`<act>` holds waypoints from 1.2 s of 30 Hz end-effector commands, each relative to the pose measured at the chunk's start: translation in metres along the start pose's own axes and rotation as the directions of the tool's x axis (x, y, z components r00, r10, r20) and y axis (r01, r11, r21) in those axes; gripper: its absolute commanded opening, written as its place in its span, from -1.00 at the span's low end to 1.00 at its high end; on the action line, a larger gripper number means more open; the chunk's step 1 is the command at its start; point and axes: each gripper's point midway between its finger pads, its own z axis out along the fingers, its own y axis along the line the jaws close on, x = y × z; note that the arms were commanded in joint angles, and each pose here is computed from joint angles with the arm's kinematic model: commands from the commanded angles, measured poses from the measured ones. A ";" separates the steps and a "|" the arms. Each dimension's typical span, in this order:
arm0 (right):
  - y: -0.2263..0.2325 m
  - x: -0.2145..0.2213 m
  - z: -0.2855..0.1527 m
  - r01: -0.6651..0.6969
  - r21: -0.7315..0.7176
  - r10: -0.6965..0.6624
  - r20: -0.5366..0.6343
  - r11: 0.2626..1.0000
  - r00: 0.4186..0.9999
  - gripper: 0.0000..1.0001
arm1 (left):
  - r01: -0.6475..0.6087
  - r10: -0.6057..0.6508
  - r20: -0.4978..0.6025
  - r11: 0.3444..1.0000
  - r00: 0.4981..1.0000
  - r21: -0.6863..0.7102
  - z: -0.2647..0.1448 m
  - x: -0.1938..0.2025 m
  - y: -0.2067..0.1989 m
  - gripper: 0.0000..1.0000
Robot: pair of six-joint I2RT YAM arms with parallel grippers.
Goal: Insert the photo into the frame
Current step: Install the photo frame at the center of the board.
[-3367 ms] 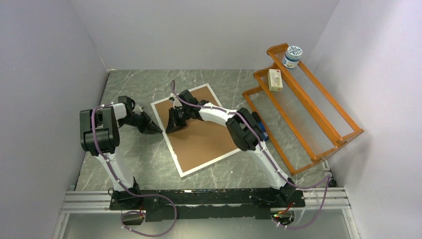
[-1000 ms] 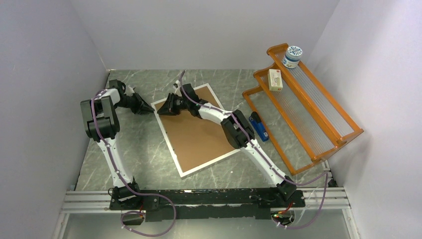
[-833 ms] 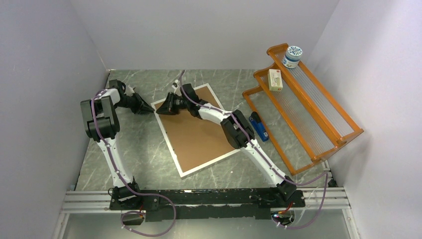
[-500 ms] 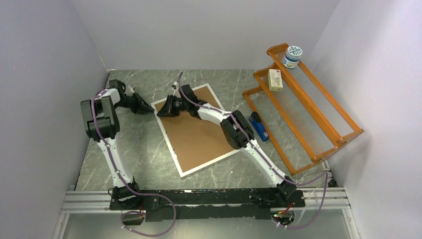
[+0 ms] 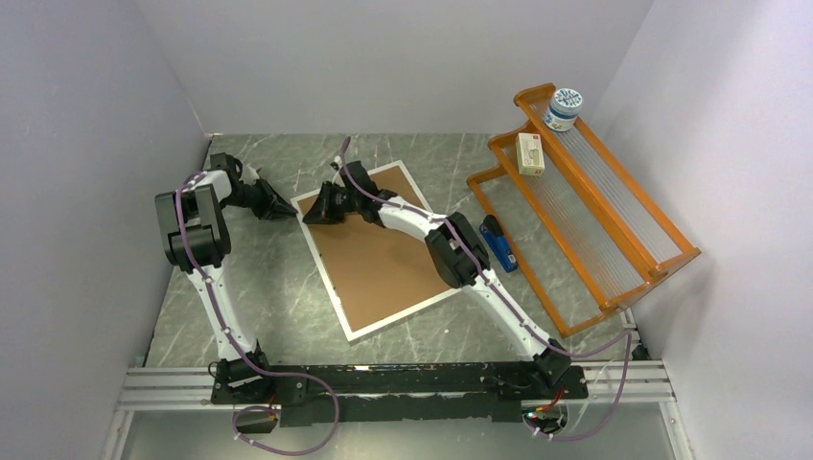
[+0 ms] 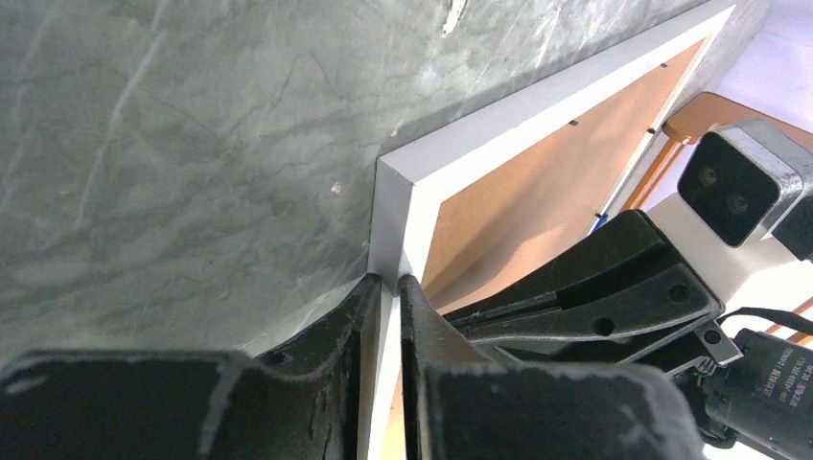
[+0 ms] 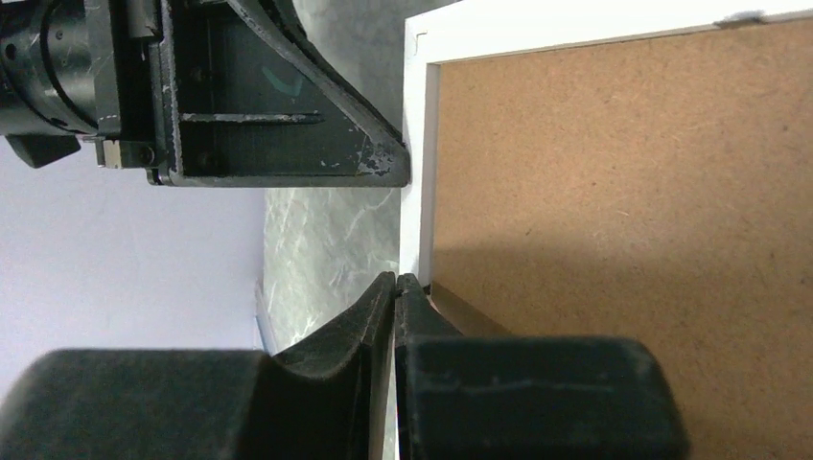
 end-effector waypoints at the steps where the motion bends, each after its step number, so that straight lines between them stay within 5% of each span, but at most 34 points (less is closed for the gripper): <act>1: -0.094 0.005 -0.016 -0.084 0.320 0.079 0.030 0.944 0.996 -0.82 | 0.021 -0.027 -0.031 0.986 0.999 -0.165 0.022 0.013 0.048 -0.66; 17: -0.132 0.007 -0.051 0.009 0.543 -0.003 -0.013 0.840 1.000 -0.89 | 0.015 -0.019 -0.023 0.986 1.000 -0.164 0.018 0.010 0.043 -0.66; 24: -0.032 -0.085 -0.103 0.120 0.457 -0.200 0.131 0.881 0.971 -0.76 | -0.005 0.003 -0.012 0.994 1.000 -0.105 0.010 0.002 0.021 -0.45; 28: 0.009 -0.120 -0.162 0.172 0.431 -0.272 0.183 0.886 0.945 -0.41 | -0.022 0.022 0.003 0.999 1.000 -0.041 -0.001 -0.002 -0.002 -0.10; 32: 0.014 -0.091 -0.202 0.341 0.393 -0.375 0.013 0.854 0.927 -0.15 | -0.030 0.030 0.007 0.999 1.000 0.024 -0.010 0.007 -0.020 0.21; 36: 0.017 -0.018 -0.220 0.445 0.224 -0.402 -0.214 0.867 0.890 -0.13 | -0.025 0.025 -0.008 0.999 1.000 0.021 -0.014 0.033 -0.026 0.39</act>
